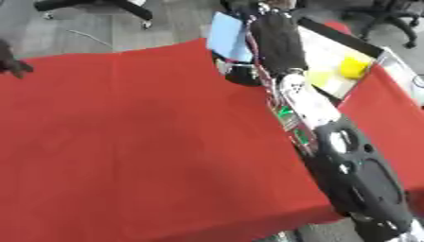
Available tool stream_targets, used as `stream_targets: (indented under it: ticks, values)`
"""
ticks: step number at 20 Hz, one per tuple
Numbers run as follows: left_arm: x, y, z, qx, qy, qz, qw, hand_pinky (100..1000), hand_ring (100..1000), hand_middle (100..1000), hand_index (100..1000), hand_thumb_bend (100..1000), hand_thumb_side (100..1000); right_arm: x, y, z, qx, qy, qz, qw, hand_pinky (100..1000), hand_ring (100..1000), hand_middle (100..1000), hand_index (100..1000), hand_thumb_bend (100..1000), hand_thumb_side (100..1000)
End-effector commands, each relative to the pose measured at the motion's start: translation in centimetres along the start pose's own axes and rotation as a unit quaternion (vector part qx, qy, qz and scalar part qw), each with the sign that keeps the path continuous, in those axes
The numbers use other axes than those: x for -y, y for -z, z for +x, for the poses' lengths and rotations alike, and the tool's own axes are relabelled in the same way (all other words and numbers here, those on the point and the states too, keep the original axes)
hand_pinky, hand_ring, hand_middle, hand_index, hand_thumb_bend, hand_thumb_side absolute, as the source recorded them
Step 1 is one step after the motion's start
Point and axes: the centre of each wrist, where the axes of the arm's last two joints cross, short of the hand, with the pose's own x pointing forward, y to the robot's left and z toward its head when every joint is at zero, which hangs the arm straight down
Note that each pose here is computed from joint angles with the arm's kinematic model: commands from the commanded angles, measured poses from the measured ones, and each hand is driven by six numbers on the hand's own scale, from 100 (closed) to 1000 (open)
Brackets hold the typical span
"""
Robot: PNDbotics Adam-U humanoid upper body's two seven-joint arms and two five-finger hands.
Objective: Pick up the objects with one hand, pass them to the other hand, and then place them into the box on the other side of the table.
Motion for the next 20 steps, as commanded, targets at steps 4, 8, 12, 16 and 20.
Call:
stream_targets:
  ticks: [4,8,12,16,20]
  values:
    - [0.0,-2.1,4.9,0.058,0.029,0.075,0.995,724,513,503,730,304,787,-2.9,2.4,-9.4,-0.178,-0.063,0.065,0.98,796,752,811,996,624,636]
    - [1.3,-2.7,6.4,0.072,0.022,0.098,0.992,725,516,503,731,308,776,-2.5,3.6,-12.2,-0.171,-0.136,0.192,0.957,1000,1000,965,1000,710,735]
    - [2.3,-3.2,7.4,0.073,0.02,0.108,0.991,725,517,503,730,304,769,0.7,5.4,-12.9,-0.149,-0.217,0.224,0.938,1000,1000,997,1000,715,762]
    - [3.1,-3.7,7.8,0.071,0.015,0.12,0.99,725,519,503,729,297,758,5.3,6.5,-11.4,-0.114,-0.276,0.138,0.944,1000,957,952,1000,653,730]
    - [3.9,-4.1,7.9,0.069,0.015,0.143,0.987,724,521,504,728,288,747,8.4,5.1,-8.2,-0.069,-0.286,-0.009,0.956,938,866,918,995,593,713]
